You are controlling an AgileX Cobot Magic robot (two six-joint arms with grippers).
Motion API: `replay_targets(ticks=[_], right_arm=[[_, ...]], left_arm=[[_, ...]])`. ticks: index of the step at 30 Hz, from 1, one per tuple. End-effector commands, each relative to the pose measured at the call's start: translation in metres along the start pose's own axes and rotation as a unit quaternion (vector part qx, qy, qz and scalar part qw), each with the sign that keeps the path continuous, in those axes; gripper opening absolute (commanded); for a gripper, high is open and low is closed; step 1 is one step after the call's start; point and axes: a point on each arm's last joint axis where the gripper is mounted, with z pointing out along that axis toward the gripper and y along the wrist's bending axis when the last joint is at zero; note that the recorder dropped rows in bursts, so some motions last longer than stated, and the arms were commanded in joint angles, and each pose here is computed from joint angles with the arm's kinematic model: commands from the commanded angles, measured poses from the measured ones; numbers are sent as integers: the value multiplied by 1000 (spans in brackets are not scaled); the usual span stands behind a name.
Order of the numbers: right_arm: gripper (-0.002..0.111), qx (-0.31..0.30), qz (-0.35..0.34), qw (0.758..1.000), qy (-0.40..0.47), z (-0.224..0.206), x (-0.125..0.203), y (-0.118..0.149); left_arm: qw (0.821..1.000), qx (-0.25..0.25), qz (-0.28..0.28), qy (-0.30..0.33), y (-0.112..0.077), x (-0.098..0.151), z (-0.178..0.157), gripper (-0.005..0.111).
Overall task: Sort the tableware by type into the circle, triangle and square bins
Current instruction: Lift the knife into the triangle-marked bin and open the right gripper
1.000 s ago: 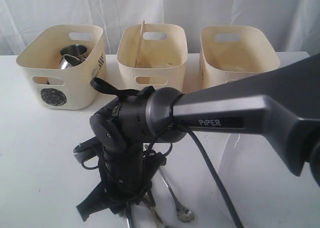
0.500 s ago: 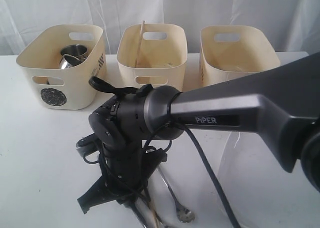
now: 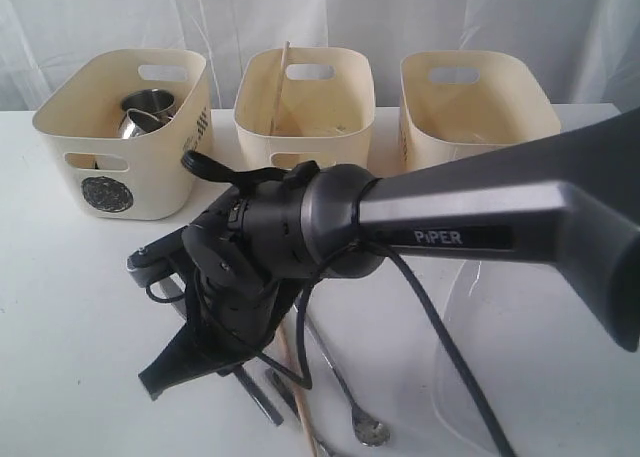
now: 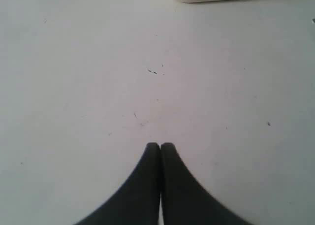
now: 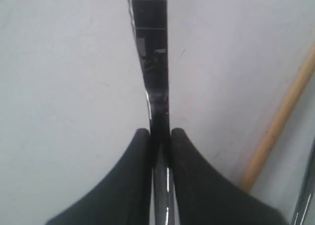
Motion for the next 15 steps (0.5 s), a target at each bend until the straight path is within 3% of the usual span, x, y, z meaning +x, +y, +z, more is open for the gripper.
replay_targets(ticks=[1,8,15], right_arm=[[0,-8,-3,998,-58,-35,-10,-2],[0,-12,6,991,-134,-91,-19,-14],[0,10,53,970,-236,-142,-29,-58]], left_arm=[[1000,2,-3,8,-1,4,1,0],[1000,2,-3,8,-1,4,1,0],[1000,2,-3,8,-1,4,1,0]])
